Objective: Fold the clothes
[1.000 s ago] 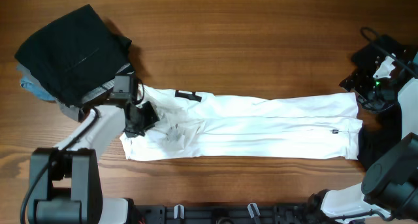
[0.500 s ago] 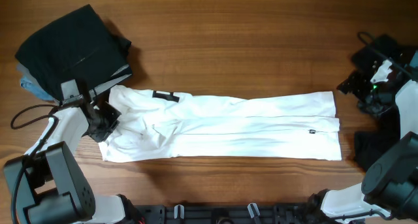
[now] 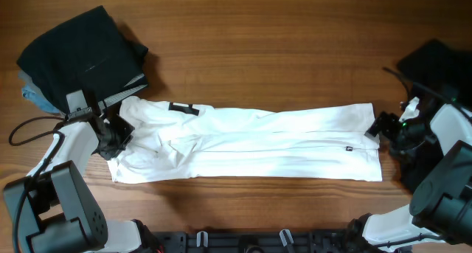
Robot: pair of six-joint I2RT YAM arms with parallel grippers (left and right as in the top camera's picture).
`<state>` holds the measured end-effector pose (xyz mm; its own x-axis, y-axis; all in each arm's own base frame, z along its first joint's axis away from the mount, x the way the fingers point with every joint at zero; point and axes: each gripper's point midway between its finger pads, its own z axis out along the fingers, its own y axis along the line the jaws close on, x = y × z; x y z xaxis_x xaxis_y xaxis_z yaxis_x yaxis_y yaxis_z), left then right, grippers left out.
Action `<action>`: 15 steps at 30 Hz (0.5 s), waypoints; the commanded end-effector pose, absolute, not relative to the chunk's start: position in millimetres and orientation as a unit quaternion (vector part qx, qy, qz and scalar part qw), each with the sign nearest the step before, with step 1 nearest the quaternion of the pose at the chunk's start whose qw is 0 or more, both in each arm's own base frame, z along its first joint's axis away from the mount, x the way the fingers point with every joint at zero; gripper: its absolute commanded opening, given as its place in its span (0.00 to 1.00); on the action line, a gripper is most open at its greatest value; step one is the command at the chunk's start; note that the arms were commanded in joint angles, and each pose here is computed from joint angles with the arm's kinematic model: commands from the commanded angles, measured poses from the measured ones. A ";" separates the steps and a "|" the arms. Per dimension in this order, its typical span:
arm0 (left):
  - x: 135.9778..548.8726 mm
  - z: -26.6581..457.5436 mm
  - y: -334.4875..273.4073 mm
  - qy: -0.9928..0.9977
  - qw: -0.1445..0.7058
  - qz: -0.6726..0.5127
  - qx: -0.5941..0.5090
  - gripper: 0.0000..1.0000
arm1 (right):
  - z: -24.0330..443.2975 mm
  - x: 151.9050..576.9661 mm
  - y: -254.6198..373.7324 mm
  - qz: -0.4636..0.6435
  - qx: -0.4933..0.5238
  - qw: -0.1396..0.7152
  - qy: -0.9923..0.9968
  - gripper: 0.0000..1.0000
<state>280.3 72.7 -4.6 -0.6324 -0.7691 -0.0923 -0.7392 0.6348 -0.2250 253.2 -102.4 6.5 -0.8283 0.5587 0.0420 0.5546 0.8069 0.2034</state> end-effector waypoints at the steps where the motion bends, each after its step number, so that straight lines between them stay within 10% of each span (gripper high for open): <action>1: 260.9 -23.7 69.9 0.922 0.061 -0.085 -0.372 0.32 | -6.1 251.7 -70.2 0.187 0.268 0.016 0.945 0.85; 15: 292.8 50.4 35.4 0.924 0.179 -0.204 -0.269 0.44 | -7.9 257.0 -37.6 0.280 0.238 0.051 0.928 0.65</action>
